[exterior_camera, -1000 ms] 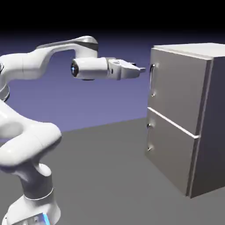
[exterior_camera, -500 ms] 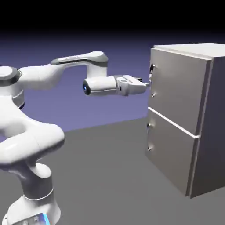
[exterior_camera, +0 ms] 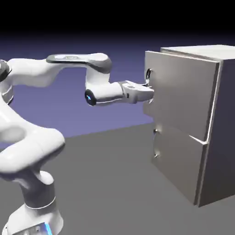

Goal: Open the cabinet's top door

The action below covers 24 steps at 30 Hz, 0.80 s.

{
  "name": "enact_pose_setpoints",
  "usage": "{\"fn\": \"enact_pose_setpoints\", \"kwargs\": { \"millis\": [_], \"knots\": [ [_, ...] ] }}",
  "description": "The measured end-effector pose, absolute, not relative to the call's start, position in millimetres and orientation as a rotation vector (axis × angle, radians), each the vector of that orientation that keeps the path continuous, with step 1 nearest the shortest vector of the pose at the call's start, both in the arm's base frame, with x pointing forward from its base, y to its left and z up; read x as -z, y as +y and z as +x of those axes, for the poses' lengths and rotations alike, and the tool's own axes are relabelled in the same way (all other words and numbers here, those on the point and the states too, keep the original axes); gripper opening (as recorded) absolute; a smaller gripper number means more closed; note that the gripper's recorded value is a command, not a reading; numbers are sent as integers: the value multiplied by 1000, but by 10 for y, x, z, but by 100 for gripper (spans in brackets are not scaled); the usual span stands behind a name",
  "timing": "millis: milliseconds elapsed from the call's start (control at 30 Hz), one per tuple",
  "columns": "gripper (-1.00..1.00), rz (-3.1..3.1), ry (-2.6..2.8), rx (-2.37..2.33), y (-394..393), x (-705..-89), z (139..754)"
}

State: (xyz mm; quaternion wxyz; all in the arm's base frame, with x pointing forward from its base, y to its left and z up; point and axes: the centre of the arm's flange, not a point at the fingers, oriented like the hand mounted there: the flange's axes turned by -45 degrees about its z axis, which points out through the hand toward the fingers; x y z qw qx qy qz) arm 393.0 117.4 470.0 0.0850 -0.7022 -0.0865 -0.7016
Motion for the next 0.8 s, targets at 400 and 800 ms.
{"fn": "enact_pose_setpoints", "kwargs": {
  "millis": [400,800],
  "knots": [
    [-100,-1902,-552,1901,360,-4700,3213],
    [-100,-1731,-762,1731,-449,-4699,2842]
  ]
}}
